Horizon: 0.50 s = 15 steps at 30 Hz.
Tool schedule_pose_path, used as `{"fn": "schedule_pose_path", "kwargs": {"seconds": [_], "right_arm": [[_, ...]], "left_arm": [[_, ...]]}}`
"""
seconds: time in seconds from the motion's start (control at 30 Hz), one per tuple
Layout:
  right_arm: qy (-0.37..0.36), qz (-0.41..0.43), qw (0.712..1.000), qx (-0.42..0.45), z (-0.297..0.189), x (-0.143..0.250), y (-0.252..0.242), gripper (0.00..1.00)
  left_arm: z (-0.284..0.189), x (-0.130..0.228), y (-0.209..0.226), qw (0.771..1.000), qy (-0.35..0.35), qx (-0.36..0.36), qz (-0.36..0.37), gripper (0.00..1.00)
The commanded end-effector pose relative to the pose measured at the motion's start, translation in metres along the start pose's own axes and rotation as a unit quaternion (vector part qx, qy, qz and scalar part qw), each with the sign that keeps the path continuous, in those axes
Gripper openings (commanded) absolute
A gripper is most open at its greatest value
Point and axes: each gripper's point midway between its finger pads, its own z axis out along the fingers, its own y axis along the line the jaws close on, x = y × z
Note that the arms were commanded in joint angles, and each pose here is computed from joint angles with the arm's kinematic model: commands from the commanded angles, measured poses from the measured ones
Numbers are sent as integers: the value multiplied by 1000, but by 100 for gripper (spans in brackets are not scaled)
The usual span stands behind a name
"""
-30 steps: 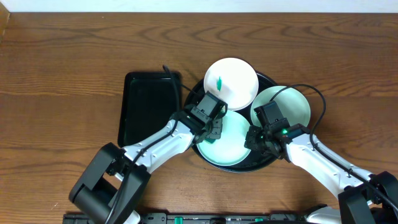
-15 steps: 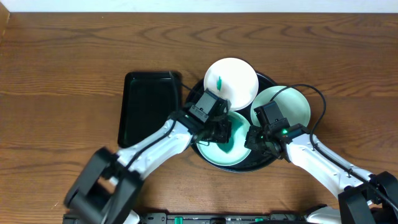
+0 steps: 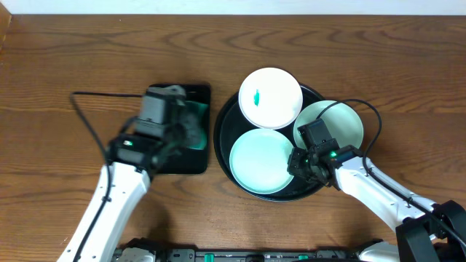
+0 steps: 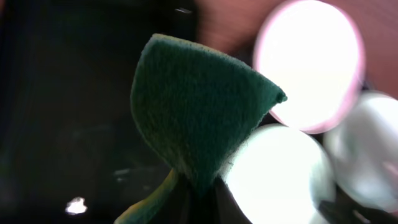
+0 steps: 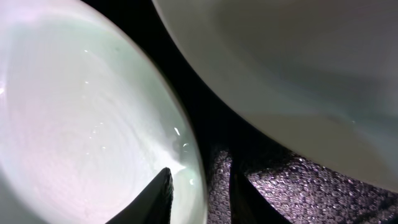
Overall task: Clean dirty plates on tray and stack at the side
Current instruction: 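Return the sponge with the left gripper over the black tray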
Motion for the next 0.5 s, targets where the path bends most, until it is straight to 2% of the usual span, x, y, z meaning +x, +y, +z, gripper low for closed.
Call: {"fn": "schedule_pose_path", "kwargs": {"seconds": [0.0, 0.13, 0.3, 0.47], "right_arm": [[-5, -1, 1000, 8, 0, 2, -5, 25], [-6, -1, 1000, 8, 0, 2, -4, 20], [-16, -1, 1000, 19, 3, 1, -11, 17], [-29, -3, 1000, 6, 3, -5, -5, 5]], "left_arm": [[-3, -16, 55, 996, -3, -68, -54, 7], [7, -8, 93, 988, 36, -111, -101, 7], [26, 3, 103, 986, 77, -121, -87, 7], [38, 8, 108, 986, 100, -125, -52, 7]]}}
